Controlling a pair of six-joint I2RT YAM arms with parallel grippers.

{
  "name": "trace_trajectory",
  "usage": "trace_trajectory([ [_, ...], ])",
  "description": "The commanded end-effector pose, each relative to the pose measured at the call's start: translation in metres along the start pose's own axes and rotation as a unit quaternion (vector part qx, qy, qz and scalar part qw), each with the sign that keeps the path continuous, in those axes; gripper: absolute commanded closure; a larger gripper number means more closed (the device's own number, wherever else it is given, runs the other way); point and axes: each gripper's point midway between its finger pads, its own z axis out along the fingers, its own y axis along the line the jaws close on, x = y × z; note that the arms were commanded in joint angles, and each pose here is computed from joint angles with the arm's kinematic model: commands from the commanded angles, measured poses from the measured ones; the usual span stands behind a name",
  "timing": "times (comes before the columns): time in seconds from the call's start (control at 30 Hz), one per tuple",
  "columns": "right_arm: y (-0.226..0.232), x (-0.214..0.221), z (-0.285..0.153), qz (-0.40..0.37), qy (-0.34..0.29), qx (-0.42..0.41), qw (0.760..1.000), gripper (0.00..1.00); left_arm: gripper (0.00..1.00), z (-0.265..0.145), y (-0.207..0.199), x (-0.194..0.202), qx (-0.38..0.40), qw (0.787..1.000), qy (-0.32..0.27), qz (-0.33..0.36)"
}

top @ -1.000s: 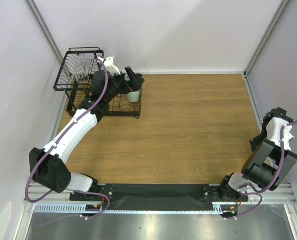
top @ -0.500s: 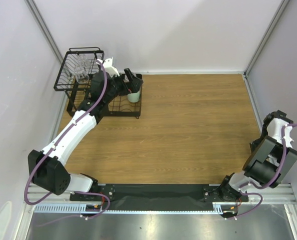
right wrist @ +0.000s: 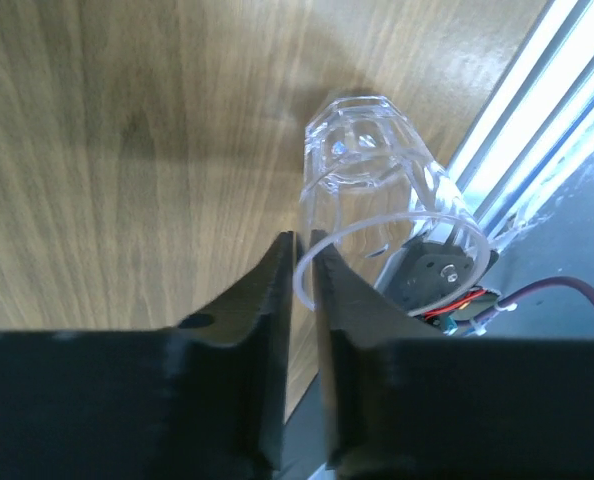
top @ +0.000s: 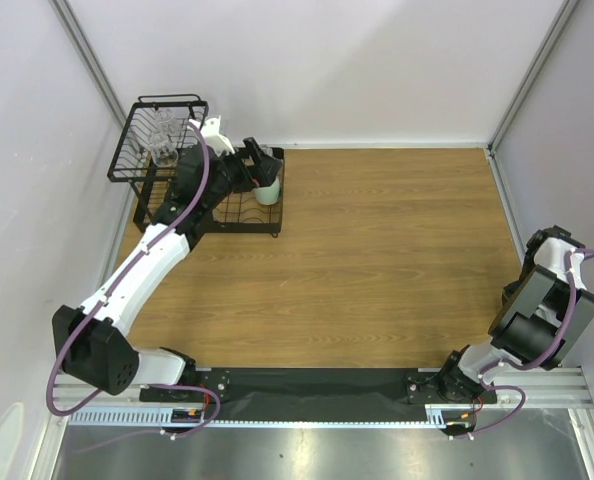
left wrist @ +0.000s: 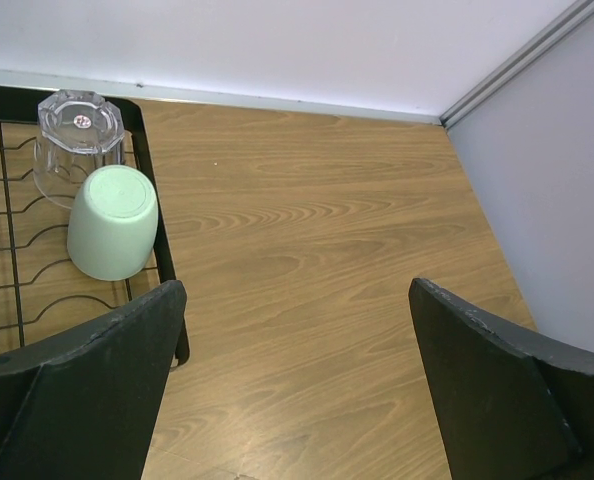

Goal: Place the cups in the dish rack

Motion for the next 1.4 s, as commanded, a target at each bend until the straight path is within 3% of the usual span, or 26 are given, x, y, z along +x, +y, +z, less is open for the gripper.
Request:
trace_trajectory([
  [0.0, 0.003, 0.0, 0.002, 0.001, 0.003, -0.01, 1.0, 0.88, 0.0, -0.012, -0.004, -0.019, 0.006, 0.999, -0.031, 0.014],
  [0.07, 0.007, 0.001, 0.0, -0.006, 0.008, -0.023, 1.0, 1.0, 0.0, -0.012, -0.005, -0.019, 0.008, 0.999, -0.032, 0.011],
  [0.33, 0.059, 0.001, -0.045, -0.074, 0.017, -0.146, 0.986, 1.0, 0.0, -0.012, -0.016, -0.023, 0.03, 0.999, -0.039, -0.021],
  [0.5, 0.138, 0.019, -0.114, -0.159, 0.008, -0.299, 0.941, 1.0, 0.0, -0.007, -0.021, -0.02, 0.046, 0.995, -0.043, -0.079],
  [0.6, 0.18, 0.042, -0.169, -0.203, 0.015, -0.415, 0.887, 1.0, 0.0, -0.004, -0.018, -0.017, 0.037, 0.989, -0.043, -0.134],
  [0.73, 0.223, 0.085, -0.255, -0.277, 0.02, -0.568, 0.774, 1.0, 0.0, -0.005, -0.022, -0.023, 0.045, 0.984, -0.052, -0.163],
  [0.77, 0.225, 0.101, -0.276, -0.296, 0.047, -0.604, 0.738, 1.0, 0.0, -0.006, -0.027, -0.023, 0.058, 0.984, -0.05, -0.163],
  [0.87, 0.237, 0.137, -0.323, -0.333, 0.102, -0.661, 0.664, 0.99, 0.0, -0.009, -0.042, -0.03, 0.1, 0.98, -0.052, -0.166],
  [1.0, 0.242, 0.164, -0.381, -0.352, 0.141, -0.7, 0.605, 0.98, 0.0, -0.015, -0.06, -0.041, 0.158, 0.963, -0.074, -0.207],
  [1.07, 0.241, 0.179, -0.424, -0.373, 0.134, -0.733, 0.553, 0.97, 0.0, -0.018, -0.066, -0.048, 0.18, 0.947, -0.087, -0.251],
  [1.17, 0.235, 0.184, -0.473, -0.368, 0.151, -0.769, 0.501, 0.98, 0.0, -0.022, -0.065, -0.056, 0.195, 0.922, -0.11, -0.316],
  [1.27, 0.226, 0.195, -0.517, -0.367, 0.172, -0.798, 0.447, 0.99, 0.01, -0.033, -0.068, -0.071, 0.206, 0.906, -0.156, -0.335],
  [1.3, 0.223, 0.202, -0.53, -0.377, 0.166, -0.811, 0.416, 1.0, 0.0, -0.035, -0.072, -0.072, 0.207, 0.908, -0.164, -0.325],
  [1.37, 0.218, 0.212, -0.539, -0.373, 0.201, -0.81, 0.405, 1.0, 0.0, -0.041, -0.081, -0.081, 0.213, 0.907, -0.178, -0.316],
])
